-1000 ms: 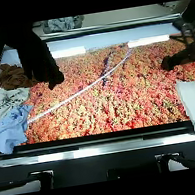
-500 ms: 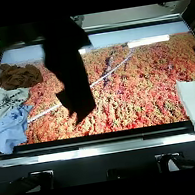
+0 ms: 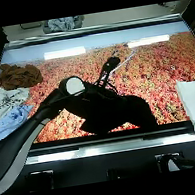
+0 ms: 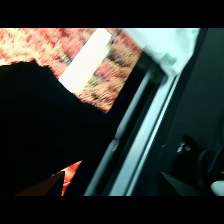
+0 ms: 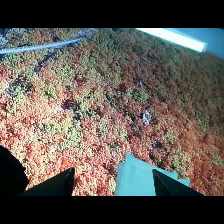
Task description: Fold the shirts.
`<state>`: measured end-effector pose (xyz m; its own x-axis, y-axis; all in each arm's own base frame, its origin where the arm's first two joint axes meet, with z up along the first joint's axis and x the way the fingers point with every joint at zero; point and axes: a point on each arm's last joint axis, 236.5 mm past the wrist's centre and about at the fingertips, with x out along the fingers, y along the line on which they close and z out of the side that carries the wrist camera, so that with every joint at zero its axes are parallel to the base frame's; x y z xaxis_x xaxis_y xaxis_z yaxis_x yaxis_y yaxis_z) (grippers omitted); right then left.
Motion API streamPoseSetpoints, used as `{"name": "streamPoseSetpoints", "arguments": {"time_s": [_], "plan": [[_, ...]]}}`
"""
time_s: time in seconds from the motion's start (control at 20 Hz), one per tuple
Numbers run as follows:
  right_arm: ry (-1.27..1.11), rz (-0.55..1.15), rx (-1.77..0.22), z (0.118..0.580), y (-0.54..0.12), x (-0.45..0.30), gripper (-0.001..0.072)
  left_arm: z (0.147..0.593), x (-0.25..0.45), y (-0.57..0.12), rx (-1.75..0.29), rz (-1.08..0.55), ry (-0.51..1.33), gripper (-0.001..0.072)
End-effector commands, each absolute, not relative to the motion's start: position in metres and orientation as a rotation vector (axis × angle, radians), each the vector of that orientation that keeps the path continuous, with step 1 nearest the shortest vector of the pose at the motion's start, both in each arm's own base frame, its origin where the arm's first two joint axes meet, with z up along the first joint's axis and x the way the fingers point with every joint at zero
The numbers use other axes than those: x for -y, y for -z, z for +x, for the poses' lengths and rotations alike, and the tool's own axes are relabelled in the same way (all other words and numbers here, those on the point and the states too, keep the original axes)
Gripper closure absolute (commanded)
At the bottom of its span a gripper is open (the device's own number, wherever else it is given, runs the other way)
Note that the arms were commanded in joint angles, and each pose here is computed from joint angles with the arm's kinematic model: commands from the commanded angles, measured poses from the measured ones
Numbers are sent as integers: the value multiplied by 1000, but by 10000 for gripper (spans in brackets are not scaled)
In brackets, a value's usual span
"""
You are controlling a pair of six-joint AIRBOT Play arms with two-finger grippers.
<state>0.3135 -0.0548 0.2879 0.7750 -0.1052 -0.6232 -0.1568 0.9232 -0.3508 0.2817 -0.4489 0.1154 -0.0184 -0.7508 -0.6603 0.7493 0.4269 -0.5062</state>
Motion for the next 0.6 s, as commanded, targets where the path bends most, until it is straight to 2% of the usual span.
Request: {"name": "streamPoseSetpoints", "arguments": {"time_s": [0.0, 0.1, 0.2, 0.35, 0.45, 0.55], "plan": [[-74, -368, -838, 333, -244, 59, 18, 347, 348, -97, -1106, 302, 882, -13], [-171, -310, -980, 342, -199, 48, 21, 423, 238, -111, -1071, 316, 536, -13], [-316, -231, -1104, 350, -150, 26, 27, 450, 149, -98, -1163, 169, 336, -13], [-521, -55, -1240, 356, -89, -13, 27, 445, 69, -42, -1351, -111, 199, -13], [-602, 21, -1285, 358, -62, -28, 29, 424, 61, 4, -1455, -312, 210, -13], [-583, 24, -1279, 368, -49, -24, 29, 411, 72, 38, -1484, -438, 241, -13]]}}
